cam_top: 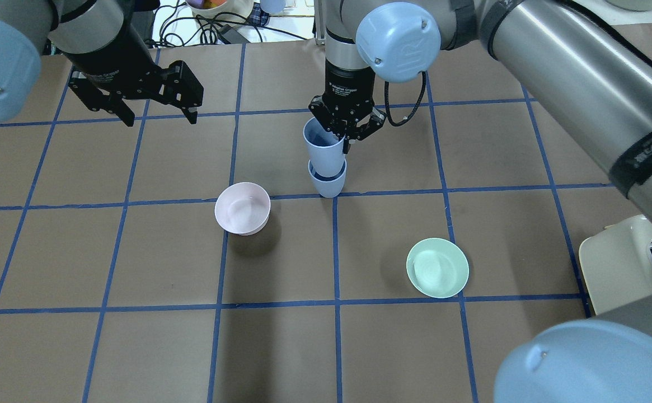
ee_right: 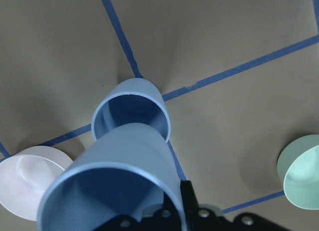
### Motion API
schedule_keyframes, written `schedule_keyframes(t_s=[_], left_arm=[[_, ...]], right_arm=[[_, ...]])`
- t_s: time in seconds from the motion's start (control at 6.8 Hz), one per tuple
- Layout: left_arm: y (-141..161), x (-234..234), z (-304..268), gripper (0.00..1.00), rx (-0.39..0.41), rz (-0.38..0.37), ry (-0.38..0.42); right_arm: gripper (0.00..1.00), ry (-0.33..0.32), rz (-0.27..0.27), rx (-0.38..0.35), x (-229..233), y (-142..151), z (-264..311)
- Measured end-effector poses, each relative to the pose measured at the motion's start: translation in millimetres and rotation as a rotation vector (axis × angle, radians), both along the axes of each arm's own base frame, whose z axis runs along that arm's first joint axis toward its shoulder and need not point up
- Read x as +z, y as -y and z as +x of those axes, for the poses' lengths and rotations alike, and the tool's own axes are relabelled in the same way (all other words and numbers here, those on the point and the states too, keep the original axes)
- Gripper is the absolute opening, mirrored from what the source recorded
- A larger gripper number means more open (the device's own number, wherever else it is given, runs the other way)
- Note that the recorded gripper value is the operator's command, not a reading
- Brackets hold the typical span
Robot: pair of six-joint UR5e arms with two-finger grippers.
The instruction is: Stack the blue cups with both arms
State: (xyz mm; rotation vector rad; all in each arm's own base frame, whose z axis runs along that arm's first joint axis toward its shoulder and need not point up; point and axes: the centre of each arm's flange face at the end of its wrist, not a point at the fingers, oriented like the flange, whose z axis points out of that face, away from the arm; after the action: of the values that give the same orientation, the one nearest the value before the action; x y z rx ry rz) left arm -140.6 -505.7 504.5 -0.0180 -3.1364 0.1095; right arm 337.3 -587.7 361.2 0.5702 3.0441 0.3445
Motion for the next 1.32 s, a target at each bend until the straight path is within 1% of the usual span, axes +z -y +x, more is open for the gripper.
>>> schedule_keyframes(t_s=[0.29,0.44,0.59,0.74,1.03,1.18,1.32], left_arm=[[0,0,0,1.00,0.000,0.000,-0.001],[0,0,0,1.00,0.000,-0.001,0.000],[0,1,0,1.00,0.000,-0.001,0.000],[0,1,0,1.00,0.000,-0.001,0.000],[0,1,0,1.00,0.000,-0.003,0.000],[0,2,0,1.00,0.000,-0.004,0.001],[1,1,0,1.00,0.000,-0.004,0.002]], right_arm=[[0.00,0.001,-0.005,0.003,-10,5,3],[0.61,0.003,-0.012,0.003,-15,8,4],[0.91,0.001,-0.009,0.004,-21,9,5],[1.00,-0.003,-0.003,0.004,-26,7,4],[1.00,-0.005,-0.006,0.006,-23,5,2],[1.00,-0.005,-0.032,0.007,-8,4,-5],[1.00,-0.015,-0.080,0.036,18,6,-24]])
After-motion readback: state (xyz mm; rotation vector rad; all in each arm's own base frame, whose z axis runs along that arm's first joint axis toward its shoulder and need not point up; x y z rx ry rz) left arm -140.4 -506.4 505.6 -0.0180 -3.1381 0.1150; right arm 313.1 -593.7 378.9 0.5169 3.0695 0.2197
